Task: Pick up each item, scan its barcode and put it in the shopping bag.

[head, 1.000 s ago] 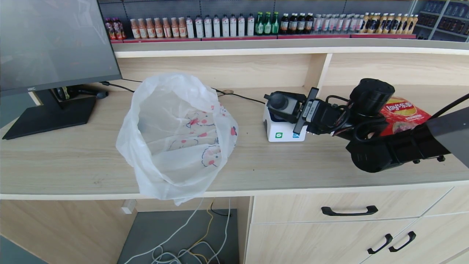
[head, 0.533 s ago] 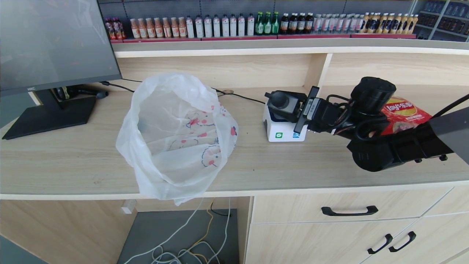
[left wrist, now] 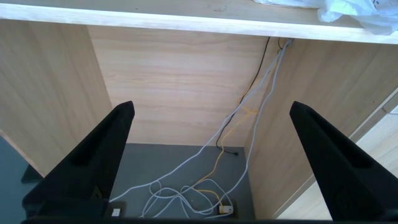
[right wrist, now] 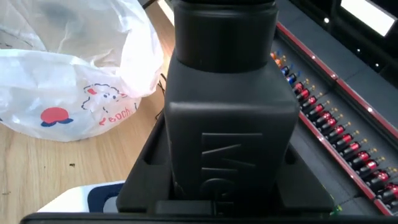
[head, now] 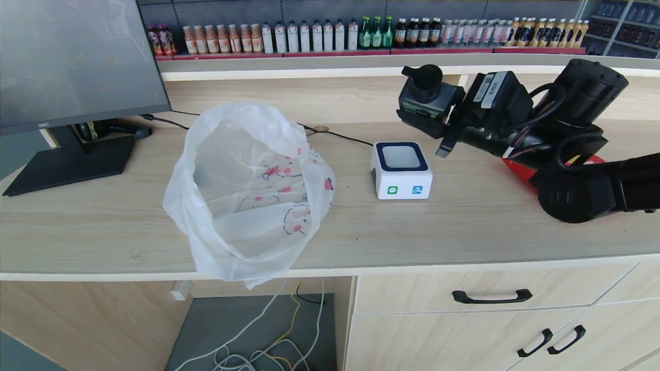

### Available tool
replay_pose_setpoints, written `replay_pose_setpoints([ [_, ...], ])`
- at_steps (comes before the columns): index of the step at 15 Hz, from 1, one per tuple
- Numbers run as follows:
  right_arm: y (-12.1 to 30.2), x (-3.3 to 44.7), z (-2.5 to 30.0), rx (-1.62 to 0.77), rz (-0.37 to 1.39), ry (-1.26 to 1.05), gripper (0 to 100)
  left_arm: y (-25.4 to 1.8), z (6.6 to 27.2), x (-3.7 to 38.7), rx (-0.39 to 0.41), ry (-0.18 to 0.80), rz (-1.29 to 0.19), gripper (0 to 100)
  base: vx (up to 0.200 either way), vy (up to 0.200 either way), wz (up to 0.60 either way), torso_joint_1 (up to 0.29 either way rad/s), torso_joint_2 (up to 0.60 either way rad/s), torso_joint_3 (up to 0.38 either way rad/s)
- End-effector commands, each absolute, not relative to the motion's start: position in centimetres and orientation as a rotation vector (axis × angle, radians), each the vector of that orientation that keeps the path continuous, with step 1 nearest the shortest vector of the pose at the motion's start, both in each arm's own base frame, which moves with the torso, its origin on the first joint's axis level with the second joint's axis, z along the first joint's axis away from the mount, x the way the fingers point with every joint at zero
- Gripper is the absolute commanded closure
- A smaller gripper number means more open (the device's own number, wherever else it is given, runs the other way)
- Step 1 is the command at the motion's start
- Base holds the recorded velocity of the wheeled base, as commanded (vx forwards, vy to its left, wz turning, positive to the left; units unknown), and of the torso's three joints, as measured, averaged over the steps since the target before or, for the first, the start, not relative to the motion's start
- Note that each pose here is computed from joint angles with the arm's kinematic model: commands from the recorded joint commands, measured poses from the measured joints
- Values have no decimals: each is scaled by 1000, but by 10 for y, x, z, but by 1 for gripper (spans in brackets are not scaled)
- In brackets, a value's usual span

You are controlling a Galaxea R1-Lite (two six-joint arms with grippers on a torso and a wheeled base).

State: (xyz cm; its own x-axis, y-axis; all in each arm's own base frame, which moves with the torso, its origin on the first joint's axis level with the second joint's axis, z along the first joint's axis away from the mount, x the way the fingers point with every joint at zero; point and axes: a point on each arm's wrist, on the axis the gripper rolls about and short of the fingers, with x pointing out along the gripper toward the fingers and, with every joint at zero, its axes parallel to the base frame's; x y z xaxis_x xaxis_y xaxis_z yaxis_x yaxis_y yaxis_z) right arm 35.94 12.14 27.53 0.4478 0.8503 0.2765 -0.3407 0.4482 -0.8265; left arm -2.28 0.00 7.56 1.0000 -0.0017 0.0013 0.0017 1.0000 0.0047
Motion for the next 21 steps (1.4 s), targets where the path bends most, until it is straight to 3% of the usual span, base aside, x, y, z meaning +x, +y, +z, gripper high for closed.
replay_pose_setpoints([
  [1, 116, 337, 302, -762, 816, -829, 100, 0, 76, -23, 5, -2, -2, 0, 0, 0, 0, 0, 0, 0],
  [6, 96, 315, 305, -609, 776, -799, 100, 0, 76, -23, 5, -2, -2, 0, 0, 0, 0, 0, 0, 0],
  [10, 98, 298, 282, -279, 524, -770, 100, 0, 76, -23, 8, -2, -3, 0, 0, 0, 0, 0, 0, 0],
  [14, 97, 293, 275, -196, 501, -761, 100, 0, 76, -23, 2, -2, -2, 0, 0, 0, 0, 0, 0, 0],
  [17, 101, 278, 261, -124, 378, -679, 100, 0, 76, -23, 5, -2, -2, 0, 0, 0, 0, 0, 0, 0],
  [21, 122, 271, 244, -93, 451, -613, 100, 0, 76, -23, 5, -2, -2, 0, 0, 0, 0, 0, 0, 0],
])
